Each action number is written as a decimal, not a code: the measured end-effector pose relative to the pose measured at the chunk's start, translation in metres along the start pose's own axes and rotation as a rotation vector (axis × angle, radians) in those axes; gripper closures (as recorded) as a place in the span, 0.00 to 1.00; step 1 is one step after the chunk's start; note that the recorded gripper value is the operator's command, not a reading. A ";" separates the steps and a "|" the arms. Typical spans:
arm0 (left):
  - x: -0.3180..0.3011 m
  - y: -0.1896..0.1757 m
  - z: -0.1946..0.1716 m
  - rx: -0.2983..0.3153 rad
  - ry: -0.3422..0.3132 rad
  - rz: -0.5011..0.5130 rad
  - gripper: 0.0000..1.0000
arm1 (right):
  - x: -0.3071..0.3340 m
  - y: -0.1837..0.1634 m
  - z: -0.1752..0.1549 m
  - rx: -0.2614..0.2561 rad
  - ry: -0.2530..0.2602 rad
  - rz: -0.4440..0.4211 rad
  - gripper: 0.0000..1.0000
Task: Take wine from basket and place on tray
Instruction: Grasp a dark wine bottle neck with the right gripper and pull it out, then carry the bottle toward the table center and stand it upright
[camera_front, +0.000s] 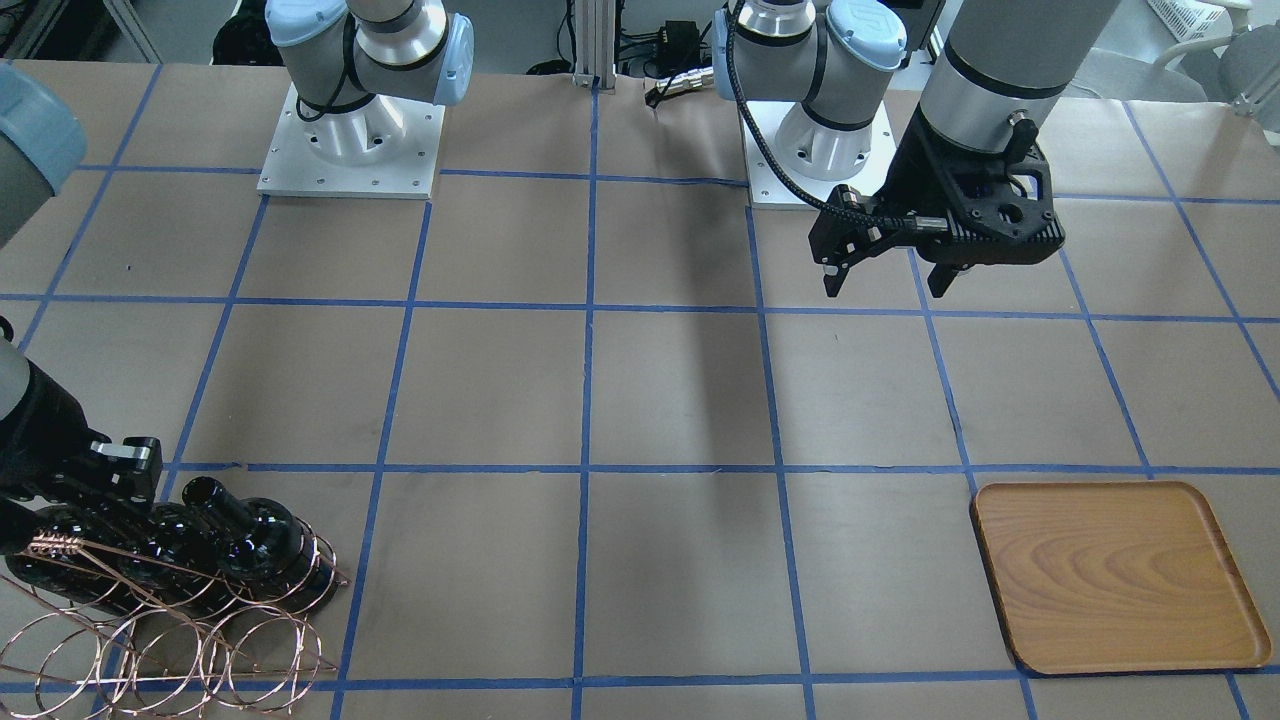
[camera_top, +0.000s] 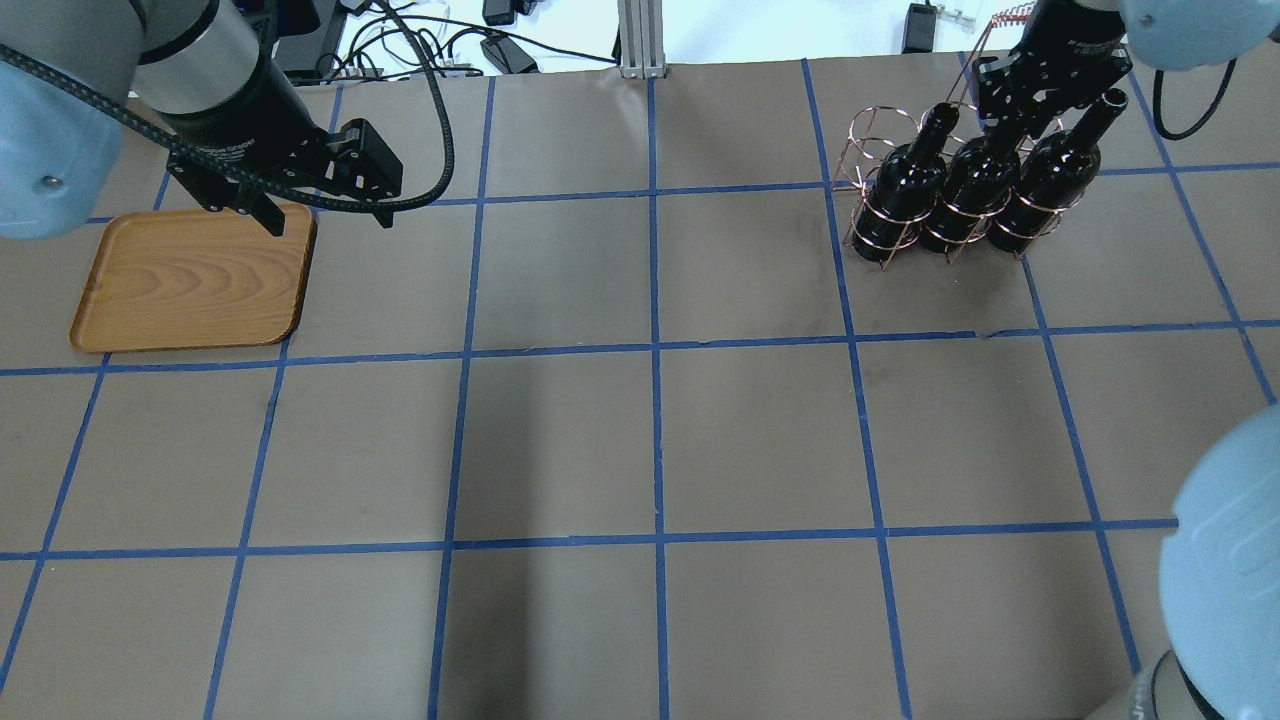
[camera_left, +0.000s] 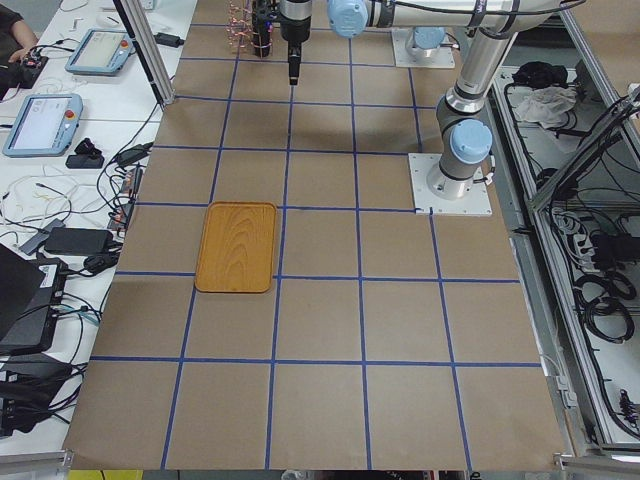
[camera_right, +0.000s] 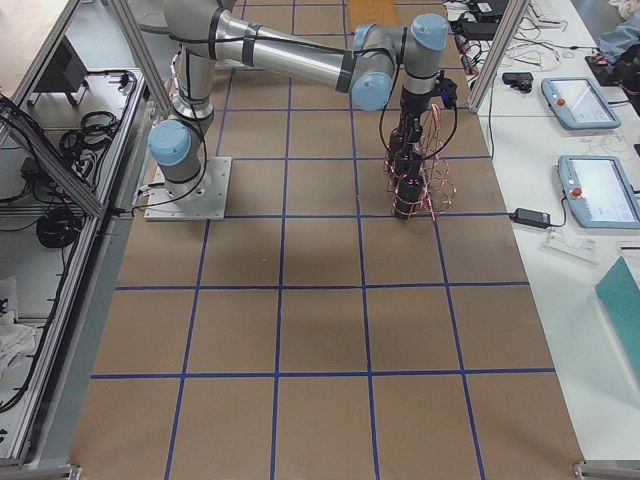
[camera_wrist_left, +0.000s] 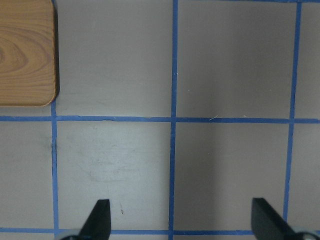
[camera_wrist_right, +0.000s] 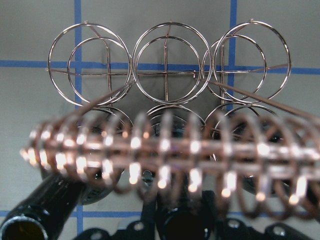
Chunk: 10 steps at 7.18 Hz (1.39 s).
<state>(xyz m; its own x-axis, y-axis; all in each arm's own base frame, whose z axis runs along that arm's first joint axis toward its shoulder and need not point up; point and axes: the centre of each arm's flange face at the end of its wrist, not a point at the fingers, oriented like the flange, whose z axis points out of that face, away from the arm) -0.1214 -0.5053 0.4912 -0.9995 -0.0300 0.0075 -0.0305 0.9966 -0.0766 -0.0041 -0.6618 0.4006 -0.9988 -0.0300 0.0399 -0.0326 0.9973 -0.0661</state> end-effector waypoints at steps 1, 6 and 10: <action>0.000 0.000 0.000 0.000 0.000 0.000 0.00 | 0.004 0.001 -0.004 0.005 0.000 0.007 1.00; -0.003 -0.001 -0.003 0.006 -0.002 -0.005 0.00 | 0.000 0.023 -0.121 0.085 -0.013 0.030 1.00; -0.009 -0.003 -0.008 0.016 0.000 -0.016 0.00 | -0.036 0.088 -0.151 -0.052 -0.040 0.120 1.00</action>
<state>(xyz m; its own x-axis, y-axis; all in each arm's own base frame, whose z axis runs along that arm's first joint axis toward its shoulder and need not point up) -0.1127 -0.5073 0.4993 -0.9989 -0.0458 0.0086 -0.0464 0.9946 -0.0926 0.0351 -0.5632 0.5439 -0.9961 0.0879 -0.0052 0.0879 0.9960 -0.0158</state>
